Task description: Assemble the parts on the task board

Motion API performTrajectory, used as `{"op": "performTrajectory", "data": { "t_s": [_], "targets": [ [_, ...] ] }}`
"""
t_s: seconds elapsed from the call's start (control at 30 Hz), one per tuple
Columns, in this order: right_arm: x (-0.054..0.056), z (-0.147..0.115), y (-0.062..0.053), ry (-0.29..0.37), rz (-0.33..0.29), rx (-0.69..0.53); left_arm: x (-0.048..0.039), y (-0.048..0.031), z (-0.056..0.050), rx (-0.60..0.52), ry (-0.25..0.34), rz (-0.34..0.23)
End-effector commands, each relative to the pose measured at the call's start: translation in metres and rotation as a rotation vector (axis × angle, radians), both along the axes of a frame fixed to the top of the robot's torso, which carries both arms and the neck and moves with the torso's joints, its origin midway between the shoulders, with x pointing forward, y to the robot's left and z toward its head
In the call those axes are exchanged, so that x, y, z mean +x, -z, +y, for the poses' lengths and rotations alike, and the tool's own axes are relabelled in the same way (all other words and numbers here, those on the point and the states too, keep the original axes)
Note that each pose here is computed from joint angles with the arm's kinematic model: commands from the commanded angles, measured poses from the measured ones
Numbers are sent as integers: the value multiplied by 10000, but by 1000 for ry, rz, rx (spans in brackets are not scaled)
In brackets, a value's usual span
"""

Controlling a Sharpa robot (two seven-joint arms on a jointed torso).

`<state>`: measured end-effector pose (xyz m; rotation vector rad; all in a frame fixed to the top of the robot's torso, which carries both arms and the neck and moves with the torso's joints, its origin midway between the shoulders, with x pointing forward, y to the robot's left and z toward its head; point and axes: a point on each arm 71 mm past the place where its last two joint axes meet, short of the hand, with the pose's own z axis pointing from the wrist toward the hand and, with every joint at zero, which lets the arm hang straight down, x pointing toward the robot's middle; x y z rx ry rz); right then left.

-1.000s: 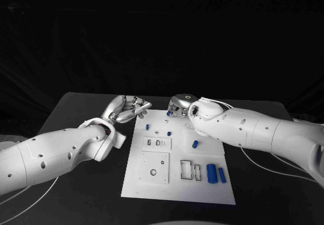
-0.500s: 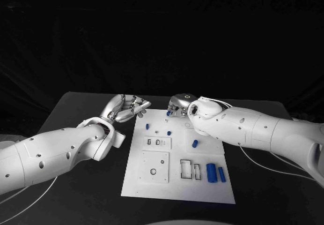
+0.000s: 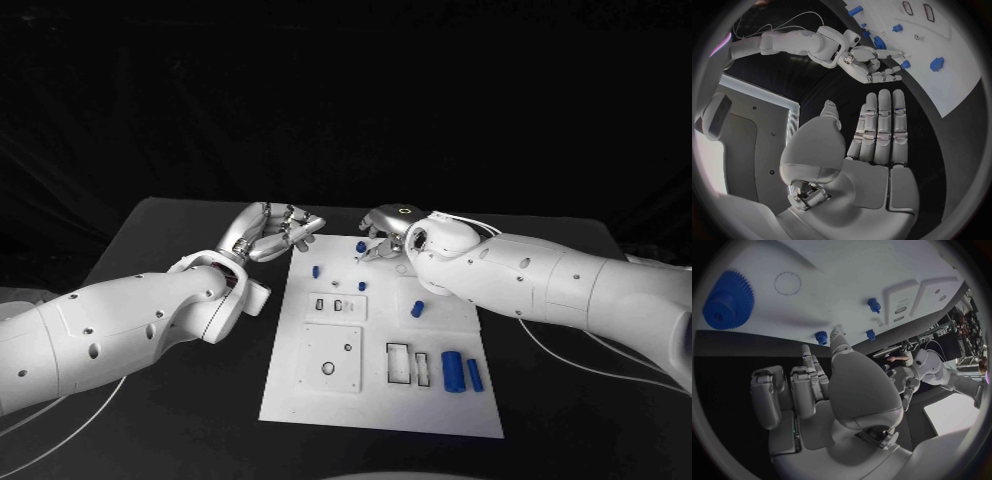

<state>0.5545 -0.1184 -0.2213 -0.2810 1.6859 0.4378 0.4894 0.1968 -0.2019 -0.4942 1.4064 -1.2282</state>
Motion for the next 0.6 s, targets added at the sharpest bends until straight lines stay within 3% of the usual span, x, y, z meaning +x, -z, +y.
{"op": "performTrajectory", "data": {
  "t_s": [0.03, 0.17, 0.4, 0.6],
  "targets": [
    [-39, -42, -44, 25, -28, 85, 4, -15, -22, -2, 12, -11],
    [-124, -150, -128, 37, -31, 187, 21, -12, -40, -2, 14, -17],
    [-298, -434, -373, 58, -17, 336, 77, 6, -114, -8, 25, -24],
    [-454, -739, -549, 70, -19, 371, 104, 22, -169, -50, 26, -12]
  ]
}}
